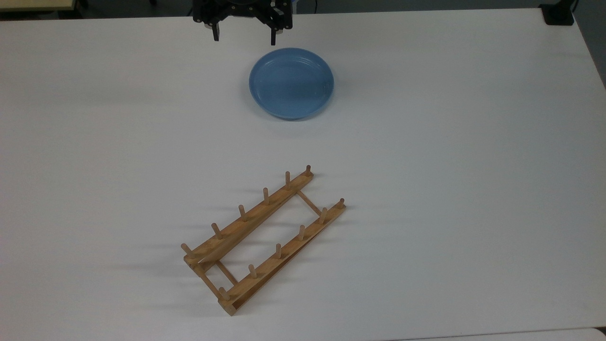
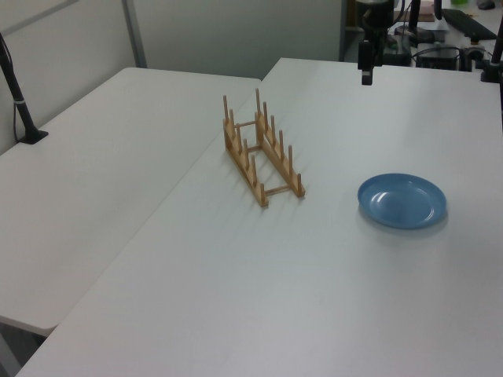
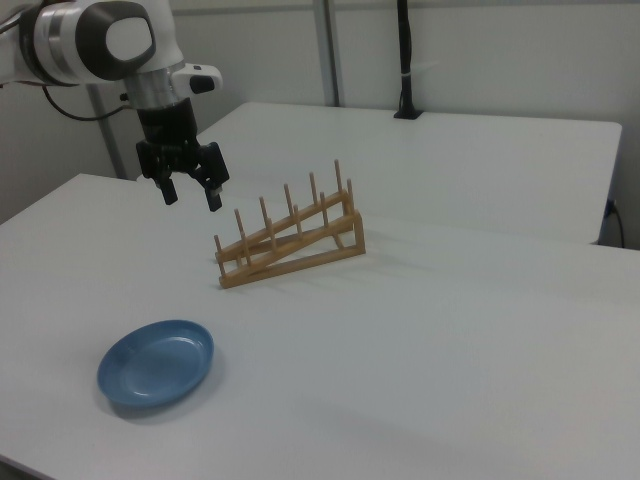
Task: Place plate in plate rack
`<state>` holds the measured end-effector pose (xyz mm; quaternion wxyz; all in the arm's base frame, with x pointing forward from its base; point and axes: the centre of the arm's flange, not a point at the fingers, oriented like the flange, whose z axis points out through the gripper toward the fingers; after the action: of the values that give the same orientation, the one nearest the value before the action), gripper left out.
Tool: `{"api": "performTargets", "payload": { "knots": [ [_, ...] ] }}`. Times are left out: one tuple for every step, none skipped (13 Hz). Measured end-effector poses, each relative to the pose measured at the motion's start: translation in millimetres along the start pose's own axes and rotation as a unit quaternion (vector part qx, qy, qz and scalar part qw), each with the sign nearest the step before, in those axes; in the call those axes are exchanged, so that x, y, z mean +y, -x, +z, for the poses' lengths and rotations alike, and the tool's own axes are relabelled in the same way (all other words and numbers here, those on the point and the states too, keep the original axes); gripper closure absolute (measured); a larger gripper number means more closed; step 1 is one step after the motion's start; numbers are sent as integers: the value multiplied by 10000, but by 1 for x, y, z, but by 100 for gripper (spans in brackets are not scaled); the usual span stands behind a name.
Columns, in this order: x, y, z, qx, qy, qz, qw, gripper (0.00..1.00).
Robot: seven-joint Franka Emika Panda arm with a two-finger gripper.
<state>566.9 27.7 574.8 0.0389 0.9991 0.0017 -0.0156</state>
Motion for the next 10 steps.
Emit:
{"api": "performTargets", "payload": {
  "knots": [
    [0,0,1,-10,1,-32,10000,0],
    [-2,1,7,-68,3,-262,9996,0],
    [-4,2,19,-193,0,-696,9974,0],
    [-6,3,30,-296,-9,-1008,9945,0],
    [-8,3,51,-419,-31,-1433,9888,0],
    [-9,3,66,-462,-16,-1696,9844,0],
    [-11,3,84,-510,27,-1973,9790,0],
    [-12,3,114,-622,99,-2309,9709,0],
    [-13,4,133,-720,143,-2519,9650,1],
    [-14,5,153,-826,172,-2703,9591,6]
  ]
}}
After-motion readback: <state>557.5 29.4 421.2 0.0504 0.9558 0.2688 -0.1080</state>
